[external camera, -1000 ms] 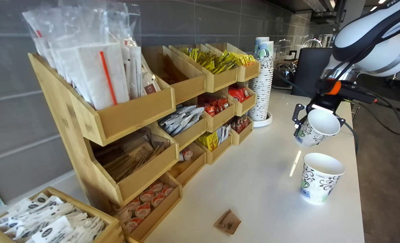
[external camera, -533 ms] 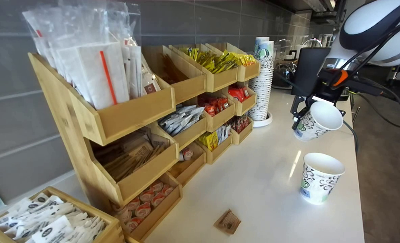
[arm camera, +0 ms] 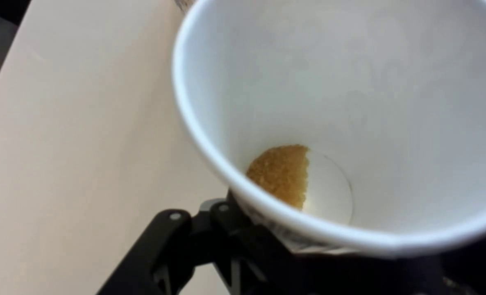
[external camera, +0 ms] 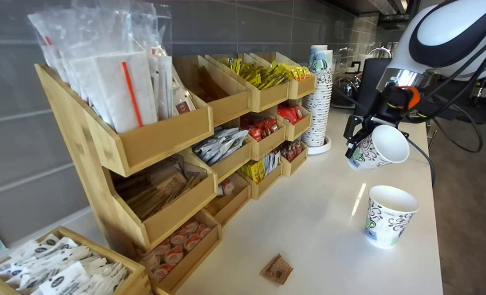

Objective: Pick up the paper cup on the right and pour its contents into the paper cup on the left

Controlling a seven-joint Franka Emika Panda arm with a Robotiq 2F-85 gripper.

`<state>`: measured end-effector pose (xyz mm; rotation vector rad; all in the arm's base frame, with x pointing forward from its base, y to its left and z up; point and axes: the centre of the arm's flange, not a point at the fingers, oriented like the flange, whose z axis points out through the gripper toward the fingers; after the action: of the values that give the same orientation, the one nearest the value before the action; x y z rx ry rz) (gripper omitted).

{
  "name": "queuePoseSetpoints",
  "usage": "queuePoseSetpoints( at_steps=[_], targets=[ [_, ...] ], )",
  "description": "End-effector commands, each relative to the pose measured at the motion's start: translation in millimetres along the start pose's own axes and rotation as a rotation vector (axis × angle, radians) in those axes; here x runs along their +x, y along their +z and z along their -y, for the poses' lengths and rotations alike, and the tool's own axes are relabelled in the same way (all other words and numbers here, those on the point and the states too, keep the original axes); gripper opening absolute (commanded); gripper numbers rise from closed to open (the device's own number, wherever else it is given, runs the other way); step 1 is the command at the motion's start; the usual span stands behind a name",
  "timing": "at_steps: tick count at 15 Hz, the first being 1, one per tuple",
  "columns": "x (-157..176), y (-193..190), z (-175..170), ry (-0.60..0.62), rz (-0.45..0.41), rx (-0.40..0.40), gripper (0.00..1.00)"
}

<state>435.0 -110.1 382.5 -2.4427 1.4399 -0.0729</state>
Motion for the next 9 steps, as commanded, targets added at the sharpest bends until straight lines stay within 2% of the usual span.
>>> queuePoseSetpoints(
  at_steps=[1, 5, 9],
  targets=[
    [-24.0, -2.9, 16.3, -0.134, -0.117, 0.010, 0.42],
    [-37.9, -18.1, 34.0, -0.271, -0.221, 0.036, 0.42],
    [-54.8, -21.9, 38.7, -0.440, -0.260, 0.112, 0.42]
  ],
)
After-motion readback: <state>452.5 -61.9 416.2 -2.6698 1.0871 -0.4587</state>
